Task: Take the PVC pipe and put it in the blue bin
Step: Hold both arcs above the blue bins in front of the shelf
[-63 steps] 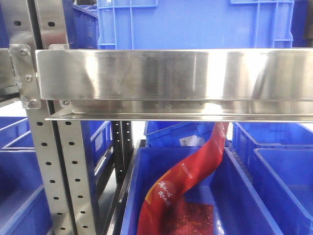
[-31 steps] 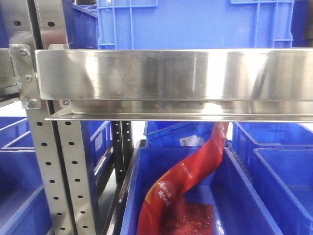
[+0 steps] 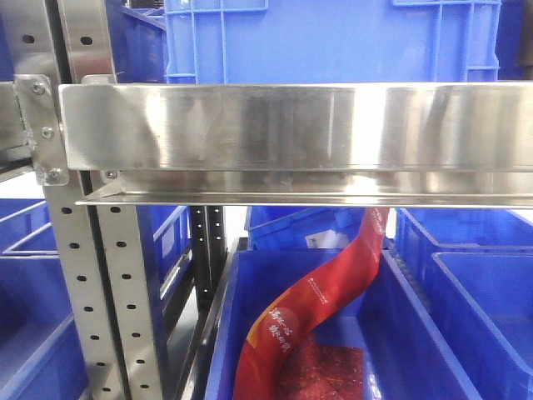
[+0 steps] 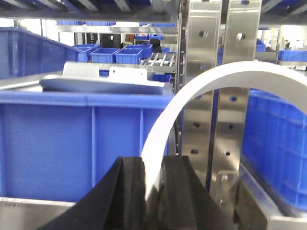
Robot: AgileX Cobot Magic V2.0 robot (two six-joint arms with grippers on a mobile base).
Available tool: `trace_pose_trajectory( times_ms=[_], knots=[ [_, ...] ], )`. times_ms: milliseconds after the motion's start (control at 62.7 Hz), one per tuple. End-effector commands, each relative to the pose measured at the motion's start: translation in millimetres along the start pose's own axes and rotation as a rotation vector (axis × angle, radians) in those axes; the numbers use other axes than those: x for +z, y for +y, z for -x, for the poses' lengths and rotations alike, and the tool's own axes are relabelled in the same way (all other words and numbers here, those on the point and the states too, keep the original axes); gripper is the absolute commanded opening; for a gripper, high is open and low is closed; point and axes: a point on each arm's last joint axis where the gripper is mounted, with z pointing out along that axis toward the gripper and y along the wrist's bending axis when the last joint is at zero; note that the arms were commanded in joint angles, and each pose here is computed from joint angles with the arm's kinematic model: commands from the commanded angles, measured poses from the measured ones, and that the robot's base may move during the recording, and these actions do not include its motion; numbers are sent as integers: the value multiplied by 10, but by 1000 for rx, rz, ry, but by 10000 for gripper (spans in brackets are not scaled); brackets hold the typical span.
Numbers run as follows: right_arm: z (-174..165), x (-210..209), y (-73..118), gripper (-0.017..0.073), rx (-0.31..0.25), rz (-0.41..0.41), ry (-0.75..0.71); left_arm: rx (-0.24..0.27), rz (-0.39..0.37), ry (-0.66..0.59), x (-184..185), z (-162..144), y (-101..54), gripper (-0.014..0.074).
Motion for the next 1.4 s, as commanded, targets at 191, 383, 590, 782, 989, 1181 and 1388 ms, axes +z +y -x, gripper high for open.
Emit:
trace_pose_trajectory(
  times_ms=[191, 383, 590, 782, 989, 1181, 1388],
  knots=[
    [133, 206, 27, -160, 52, 39, 92, -27, -104, -2, 249, 358, -65, -111],
    [310, 282, 33, -160, 31, 49, 89, 2, -259, 42, 546, 558, -236, -111],
    [417, 427, 43, -160, 11, 68, 139, 56, -451, 93, 937, 688, -606, -111],
    [453, 572, 65, -160, 6, 96, 163, 78, -513, 77, 1268, 841, -883, -111],
    [523, 746, 134, -160, -3, 153, 170, 76, -513, 70, 1532, 938, -1022, -111],
    [544, 1018, 135, -160, 2, 142, 170, 73, -534, 62, 1699, 992, -1170, -111],
    [607, 1225, 130, -160, -16, 131, 151, 119, -575, 49, 1841, 1038, -1378, -111]
  ],
)
